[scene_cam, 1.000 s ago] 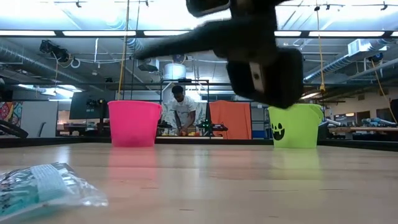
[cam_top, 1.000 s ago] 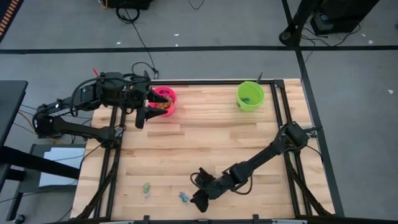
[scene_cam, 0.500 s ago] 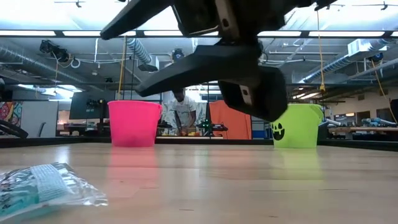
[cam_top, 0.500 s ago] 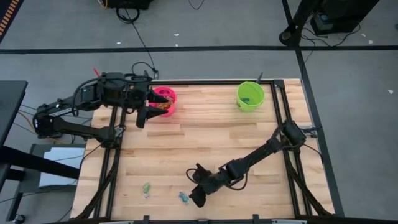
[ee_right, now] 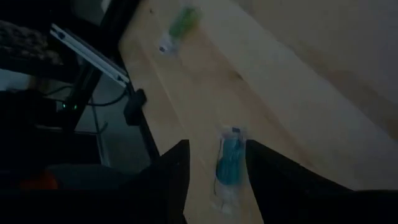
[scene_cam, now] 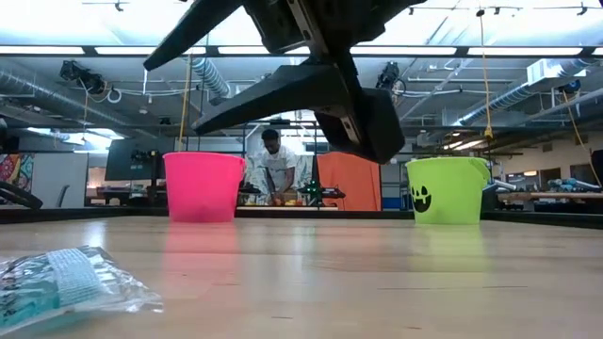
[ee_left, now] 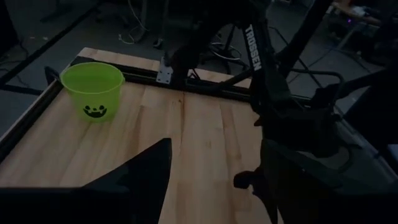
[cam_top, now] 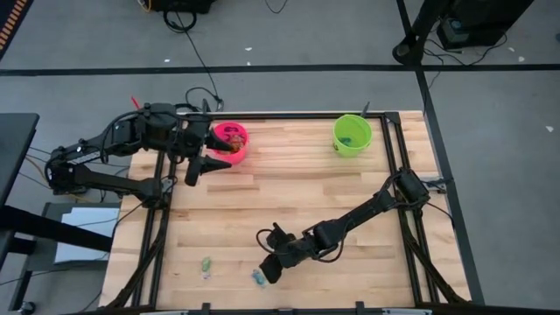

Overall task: Sort candy by brand, put in halloween buckets
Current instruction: Put the blue candy into the green bucket

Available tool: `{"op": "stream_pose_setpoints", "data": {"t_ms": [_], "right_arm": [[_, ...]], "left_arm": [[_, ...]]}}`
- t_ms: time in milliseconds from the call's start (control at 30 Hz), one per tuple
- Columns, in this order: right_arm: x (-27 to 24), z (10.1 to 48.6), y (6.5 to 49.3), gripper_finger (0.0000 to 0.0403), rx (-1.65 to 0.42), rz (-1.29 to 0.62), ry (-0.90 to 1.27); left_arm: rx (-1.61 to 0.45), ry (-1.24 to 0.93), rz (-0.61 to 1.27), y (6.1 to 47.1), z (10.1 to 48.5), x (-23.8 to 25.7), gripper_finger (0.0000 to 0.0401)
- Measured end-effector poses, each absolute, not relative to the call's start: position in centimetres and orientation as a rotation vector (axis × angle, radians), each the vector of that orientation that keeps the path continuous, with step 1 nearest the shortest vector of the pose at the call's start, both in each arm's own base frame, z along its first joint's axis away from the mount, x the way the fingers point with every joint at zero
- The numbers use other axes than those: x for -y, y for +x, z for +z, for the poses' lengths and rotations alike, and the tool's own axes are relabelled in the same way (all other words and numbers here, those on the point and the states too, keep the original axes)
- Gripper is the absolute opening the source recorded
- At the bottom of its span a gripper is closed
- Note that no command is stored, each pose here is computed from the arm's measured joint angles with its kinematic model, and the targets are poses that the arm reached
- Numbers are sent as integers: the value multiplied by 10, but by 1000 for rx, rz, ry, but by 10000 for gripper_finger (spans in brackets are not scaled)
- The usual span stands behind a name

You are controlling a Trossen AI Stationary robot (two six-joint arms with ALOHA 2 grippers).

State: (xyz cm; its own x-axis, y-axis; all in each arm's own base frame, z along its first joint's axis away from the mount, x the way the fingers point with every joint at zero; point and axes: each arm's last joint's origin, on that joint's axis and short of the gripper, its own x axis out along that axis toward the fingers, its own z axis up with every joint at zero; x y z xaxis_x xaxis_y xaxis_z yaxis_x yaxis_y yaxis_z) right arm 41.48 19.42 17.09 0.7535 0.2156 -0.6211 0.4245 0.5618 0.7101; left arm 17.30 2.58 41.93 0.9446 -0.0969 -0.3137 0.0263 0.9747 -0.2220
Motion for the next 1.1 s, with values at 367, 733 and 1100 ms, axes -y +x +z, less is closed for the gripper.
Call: {"op": "stream_pose_setpoints", "data": {"t_ms": [367,733,1100], "right_arm": [[-198,173,414,168,-773,-68,1021],[-215,144,435,167,-852,16,1051],[-244,118,468,167,-940,0,1019]], "left_arm": [[-327,-215,-70,173,420,-26,252],[-327,-213,-69,173,420,-26,252],[-339,-218,-67,172,419,-26,252]]}}
